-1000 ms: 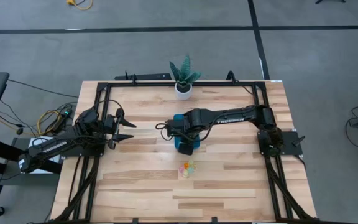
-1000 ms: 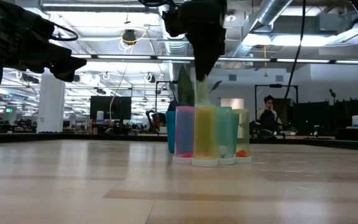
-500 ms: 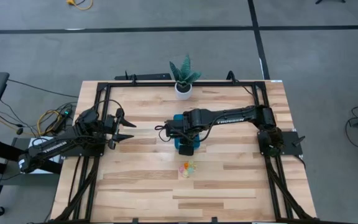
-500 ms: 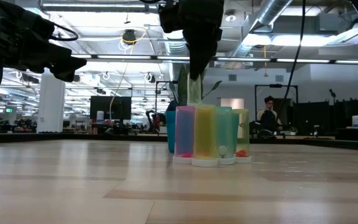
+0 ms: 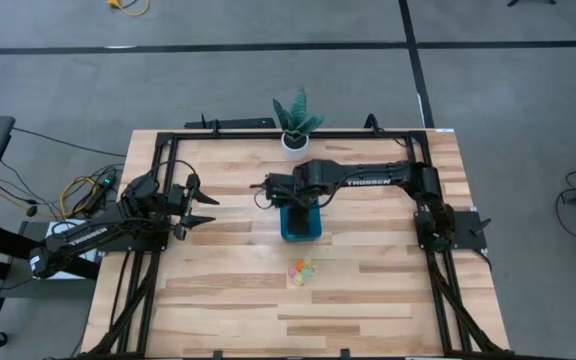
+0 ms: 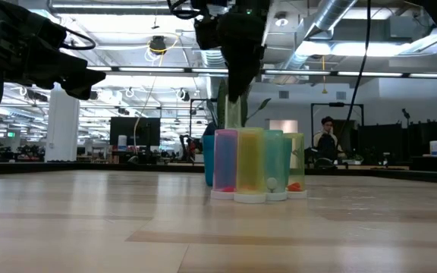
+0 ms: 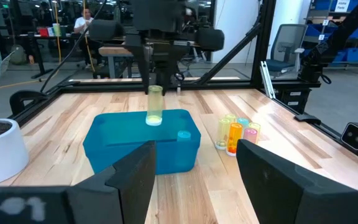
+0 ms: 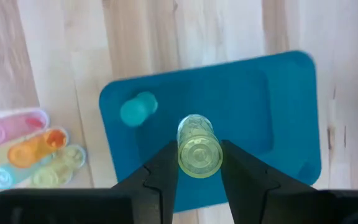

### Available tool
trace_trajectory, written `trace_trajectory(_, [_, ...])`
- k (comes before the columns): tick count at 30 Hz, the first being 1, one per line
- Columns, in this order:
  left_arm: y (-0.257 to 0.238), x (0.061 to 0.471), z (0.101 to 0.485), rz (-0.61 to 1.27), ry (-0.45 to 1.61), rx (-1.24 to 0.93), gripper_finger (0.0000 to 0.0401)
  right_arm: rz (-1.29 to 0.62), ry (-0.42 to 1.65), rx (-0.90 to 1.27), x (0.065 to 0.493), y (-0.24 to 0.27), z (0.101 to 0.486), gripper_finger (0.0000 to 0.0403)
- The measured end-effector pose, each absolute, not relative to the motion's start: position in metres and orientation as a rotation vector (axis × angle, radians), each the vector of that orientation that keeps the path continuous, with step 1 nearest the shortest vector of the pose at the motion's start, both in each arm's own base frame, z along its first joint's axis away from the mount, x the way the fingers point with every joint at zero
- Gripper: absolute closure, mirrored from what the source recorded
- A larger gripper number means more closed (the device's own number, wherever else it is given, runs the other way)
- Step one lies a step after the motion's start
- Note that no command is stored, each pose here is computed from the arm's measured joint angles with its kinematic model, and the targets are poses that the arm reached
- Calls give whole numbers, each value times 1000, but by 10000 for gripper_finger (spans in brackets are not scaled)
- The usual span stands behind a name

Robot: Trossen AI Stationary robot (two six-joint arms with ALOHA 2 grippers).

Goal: Pick and place pill bottles into a basket
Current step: Put the yellow pill bottle into the blue container

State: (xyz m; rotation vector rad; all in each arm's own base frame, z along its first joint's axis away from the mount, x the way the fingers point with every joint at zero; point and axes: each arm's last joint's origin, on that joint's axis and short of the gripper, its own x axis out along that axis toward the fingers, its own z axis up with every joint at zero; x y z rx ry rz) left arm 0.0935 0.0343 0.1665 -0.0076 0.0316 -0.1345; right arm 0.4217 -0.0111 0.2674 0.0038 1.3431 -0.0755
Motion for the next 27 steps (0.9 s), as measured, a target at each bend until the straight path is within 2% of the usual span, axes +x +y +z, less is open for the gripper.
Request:
trace_trajectory(14, [34,94,166,-135,32,-8,189,-154,1241,131,430,-29,270,300])
trace_trajectory(27, [34,94,166,-135,32,-8,189,-217,1237,170,430,-30,270,300])
